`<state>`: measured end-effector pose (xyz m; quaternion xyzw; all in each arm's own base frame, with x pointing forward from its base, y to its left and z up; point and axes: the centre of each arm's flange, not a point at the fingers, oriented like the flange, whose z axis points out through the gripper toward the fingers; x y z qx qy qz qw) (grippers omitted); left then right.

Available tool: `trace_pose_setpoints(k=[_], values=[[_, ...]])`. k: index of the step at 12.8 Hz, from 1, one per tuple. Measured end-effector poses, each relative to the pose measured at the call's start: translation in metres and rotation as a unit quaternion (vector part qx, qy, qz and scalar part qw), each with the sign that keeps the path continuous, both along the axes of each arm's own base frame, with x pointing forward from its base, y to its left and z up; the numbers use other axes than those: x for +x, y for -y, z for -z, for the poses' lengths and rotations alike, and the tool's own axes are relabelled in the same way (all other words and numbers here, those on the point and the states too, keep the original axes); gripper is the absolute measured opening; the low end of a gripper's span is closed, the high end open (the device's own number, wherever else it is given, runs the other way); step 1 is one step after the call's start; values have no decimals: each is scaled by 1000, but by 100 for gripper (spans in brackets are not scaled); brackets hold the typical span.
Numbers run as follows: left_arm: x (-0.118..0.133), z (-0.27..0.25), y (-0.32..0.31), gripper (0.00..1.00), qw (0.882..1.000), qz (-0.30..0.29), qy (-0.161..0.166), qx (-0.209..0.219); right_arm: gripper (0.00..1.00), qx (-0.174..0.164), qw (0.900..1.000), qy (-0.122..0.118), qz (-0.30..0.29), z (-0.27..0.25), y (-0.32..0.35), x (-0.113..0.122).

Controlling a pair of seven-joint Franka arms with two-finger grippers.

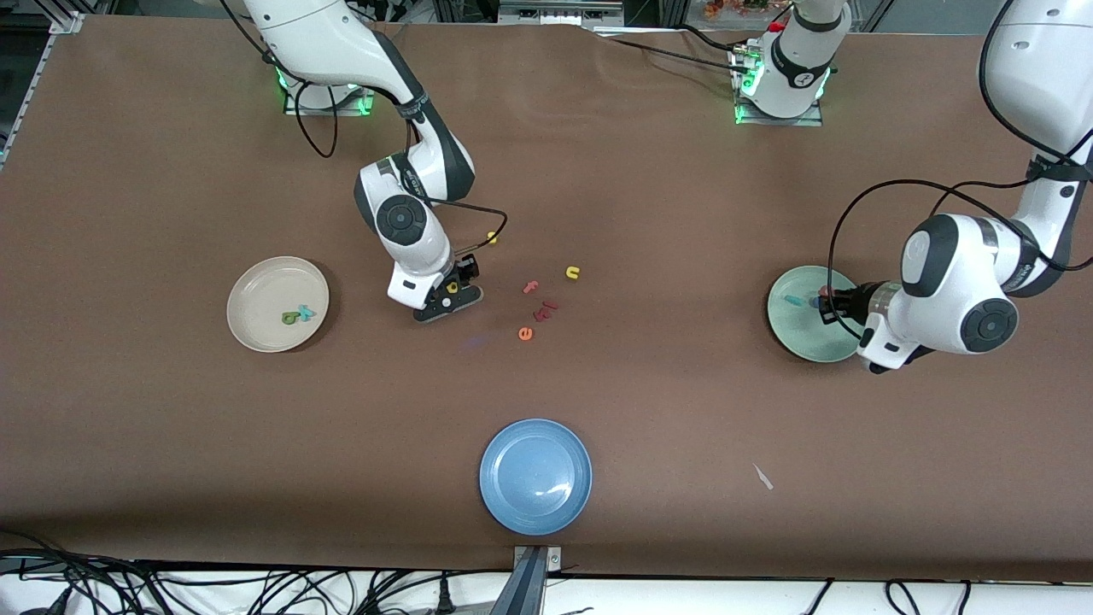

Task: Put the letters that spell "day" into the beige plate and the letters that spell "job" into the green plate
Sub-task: 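Drop the pink letter on the green plate while the right gripper grasps the yellow a, then drop the yellow a on the white plate while the left gripper withdraws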

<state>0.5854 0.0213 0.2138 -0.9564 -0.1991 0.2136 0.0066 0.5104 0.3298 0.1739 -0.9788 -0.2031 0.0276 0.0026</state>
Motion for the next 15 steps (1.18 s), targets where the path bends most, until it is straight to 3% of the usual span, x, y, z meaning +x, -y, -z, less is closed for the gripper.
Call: trace_pose_setpoints(k=[1, 2, 4, 5, 8, 11, 12, 15], values=[[-11, 16, 0, 24, 1000, 4, 2, -1, 61, 0, 1000, 1, 0, 0, 0, 0], [-20, 29, 1, 24, 1000, 6, 1, -2, 61, 0, 1000, 1, 1, -1, 1, 1], [-28, 38, -1, 24, 1000, 4, 1, -4, 46, 0, 1000, 3, 9, -2, 2, 3], [-28, 38, -2, 29, 1000, 4, 2, -4, 45, 0, 1000, 3, 12, -2, 2, 2], [-14, 19, -4, 61, 1000, 3, 23, -2, 32, 0, 1000, 4, 15, -3, 1, 3], [36, -82, 12, 96, 998, 20, 66, 3, 29, 1, 1000, 5, 17, -4, 0, 2], [50, -125, 16, 100, 996, 23, 83, 6, 29, 1, 1000, 5, 23, -4, -1, 2], [69, -217, 20, 100, 993, 25, 116, 8, 29, 4, 998, 11, 61, -15, -8, 10]])
